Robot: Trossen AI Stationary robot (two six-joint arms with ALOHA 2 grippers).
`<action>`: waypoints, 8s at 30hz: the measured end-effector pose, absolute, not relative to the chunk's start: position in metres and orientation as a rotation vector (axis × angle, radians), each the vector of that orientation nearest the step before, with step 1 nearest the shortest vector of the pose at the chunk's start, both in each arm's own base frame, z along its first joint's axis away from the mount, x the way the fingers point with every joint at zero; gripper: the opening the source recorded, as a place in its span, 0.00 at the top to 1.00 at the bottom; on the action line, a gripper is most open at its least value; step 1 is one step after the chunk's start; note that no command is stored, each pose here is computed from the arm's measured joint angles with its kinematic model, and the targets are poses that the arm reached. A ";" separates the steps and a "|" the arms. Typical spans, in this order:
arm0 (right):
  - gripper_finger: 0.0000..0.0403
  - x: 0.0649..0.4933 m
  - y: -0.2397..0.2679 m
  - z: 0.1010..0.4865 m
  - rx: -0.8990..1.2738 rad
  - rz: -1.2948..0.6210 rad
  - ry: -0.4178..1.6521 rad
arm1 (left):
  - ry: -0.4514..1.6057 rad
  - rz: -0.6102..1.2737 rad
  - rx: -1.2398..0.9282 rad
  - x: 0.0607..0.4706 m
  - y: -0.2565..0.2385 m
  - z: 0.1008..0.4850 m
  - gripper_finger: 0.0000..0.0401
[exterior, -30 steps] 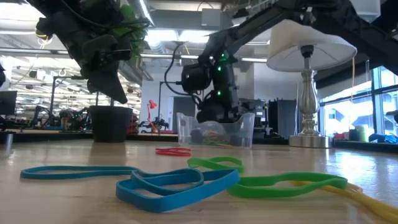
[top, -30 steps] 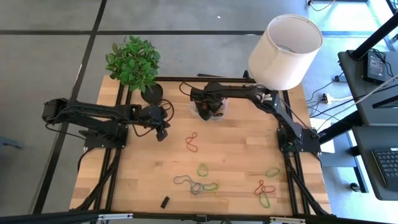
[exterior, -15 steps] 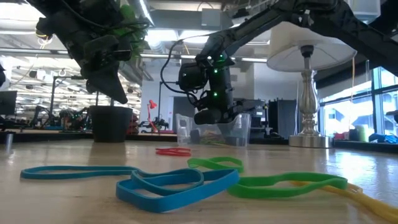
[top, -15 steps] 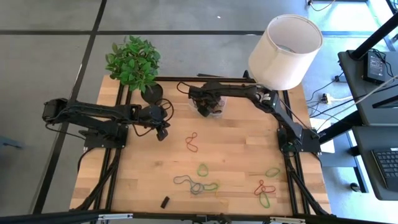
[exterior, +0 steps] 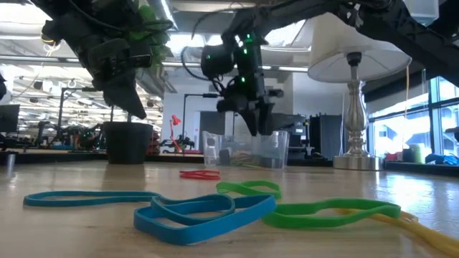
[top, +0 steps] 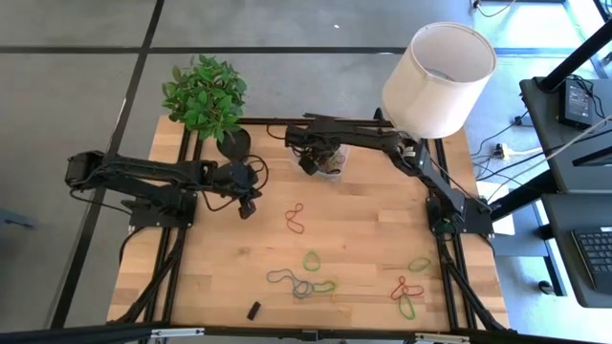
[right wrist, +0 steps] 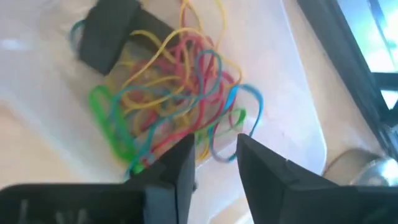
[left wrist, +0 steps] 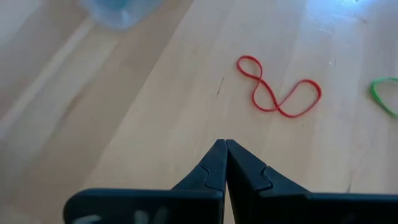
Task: Pick and place rubber bands into bin
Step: Put the green rubber band into the transparent bin, then put the red rubber band into the transparent bin
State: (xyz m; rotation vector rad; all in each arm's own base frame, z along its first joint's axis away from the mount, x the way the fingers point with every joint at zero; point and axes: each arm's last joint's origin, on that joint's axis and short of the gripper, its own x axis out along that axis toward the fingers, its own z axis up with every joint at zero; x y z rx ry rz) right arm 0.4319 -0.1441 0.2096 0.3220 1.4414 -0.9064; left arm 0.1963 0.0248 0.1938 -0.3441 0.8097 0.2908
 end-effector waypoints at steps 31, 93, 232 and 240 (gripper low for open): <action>0.75 0.236 0.085 0.234 0.473 -0.634 1.051 | 0.954 0.101 0.069 0.281 -0.083 0.239 1.00; 0.75 0.189 0.126 0.197 0.472 -0.335 0.953 | 1.209 0.193 0.107 0.435 0.104 0.297 0.99; 1.00 0.283 0.160 0.253 0.854 -0.824 1.167 | 0.911 -0.001 -0.086 0.197 -0.027 0.209 1.00; 1.00 0.322 0.087 0.311 0.599 -0.771 1.004 | 0.909 0.003 -0.076 0.197 -0.026 0.209 1.00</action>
